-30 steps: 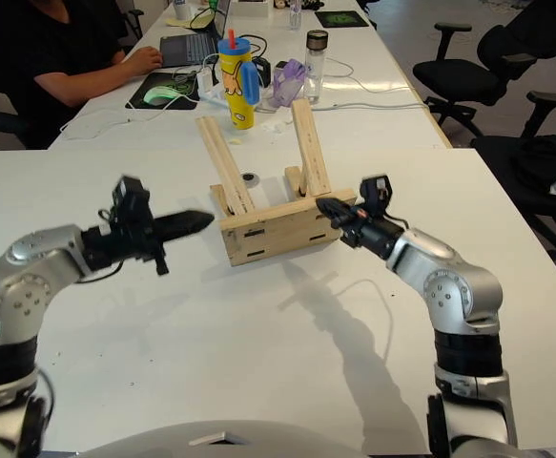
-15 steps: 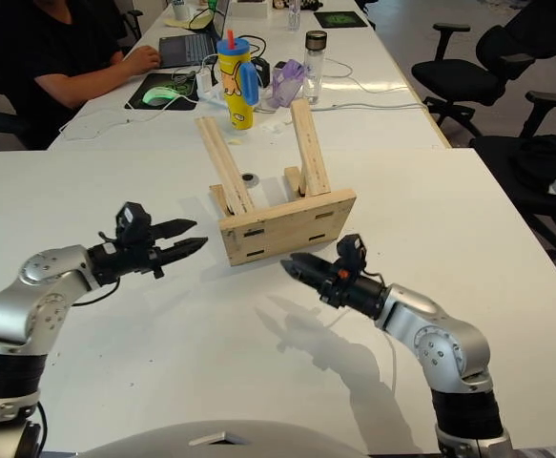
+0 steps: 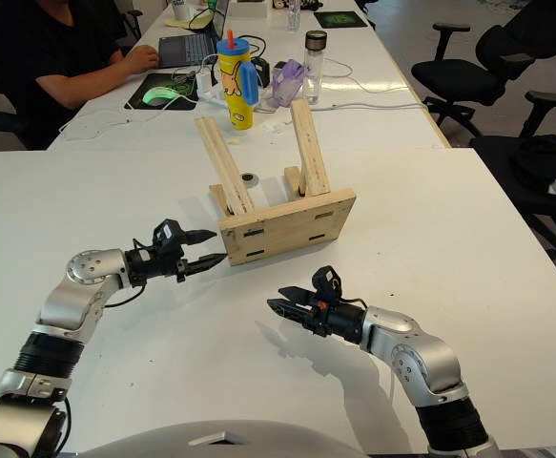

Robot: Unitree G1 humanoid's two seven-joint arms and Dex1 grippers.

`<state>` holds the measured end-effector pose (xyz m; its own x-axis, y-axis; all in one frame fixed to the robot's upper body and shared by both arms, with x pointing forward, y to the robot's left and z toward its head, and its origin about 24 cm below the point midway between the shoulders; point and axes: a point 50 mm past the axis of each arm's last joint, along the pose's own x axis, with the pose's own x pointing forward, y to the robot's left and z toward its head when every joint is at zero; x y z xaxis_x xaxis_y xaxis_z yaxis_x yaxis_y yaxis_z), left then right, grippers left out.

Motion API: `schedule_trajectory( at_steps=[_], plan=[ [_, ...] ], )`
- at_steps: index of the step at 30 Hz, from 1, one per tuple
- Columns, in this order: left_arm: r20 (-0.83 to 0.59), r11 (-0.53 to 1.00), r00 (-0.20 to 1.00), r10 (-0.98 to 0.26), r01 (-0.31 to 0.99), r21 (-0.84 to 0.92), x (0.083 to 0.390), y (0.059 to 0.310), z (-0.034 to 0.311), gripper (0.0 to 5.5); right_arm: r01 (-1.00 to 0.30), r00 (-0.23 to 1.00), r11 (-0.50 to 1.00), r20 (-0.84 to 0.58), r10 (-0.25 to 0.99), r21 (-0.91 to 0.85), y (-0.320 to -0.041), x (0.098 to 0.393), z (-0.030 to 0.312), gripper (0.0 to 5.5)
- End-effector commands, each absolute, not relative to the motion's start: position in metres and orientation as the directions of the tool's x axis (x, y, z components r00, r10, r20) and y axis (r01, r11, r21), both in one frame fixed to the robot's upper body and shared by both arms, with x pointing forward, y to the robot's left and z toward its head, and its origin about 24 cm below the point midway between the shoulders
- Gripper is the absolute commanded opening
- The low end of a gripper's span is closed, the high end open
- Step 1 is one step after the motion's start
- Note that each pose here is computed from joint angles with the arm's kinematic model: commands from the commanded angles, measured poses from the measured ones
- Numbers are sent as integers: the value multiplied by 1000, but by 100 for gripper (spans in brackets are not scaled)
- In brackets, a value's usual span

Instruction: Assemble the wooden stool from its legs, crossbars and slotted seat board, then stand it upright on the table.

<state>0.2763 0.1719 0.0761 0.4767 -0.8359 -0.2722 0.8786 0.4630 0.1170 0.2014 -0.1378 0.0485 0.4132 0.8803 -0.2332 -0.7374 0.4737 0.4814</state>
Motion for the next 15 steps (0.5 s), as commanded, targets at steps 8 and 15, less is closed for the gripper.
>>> schedule_trajectory(
  at_steps=[8, 15],
  plan=[
    [-251, 482, 502, -828, 865, 139, 296, 161, 68, 274, -761, 373, 439, -232, 898, 478, -131, 205, 48, 212],
    [-217, 476, 469, -856, 879, 19, 299, 147, 65, 188, -766, 369, 445, -250, 895, 464, -130, 208, 46, 214]
  ],
)
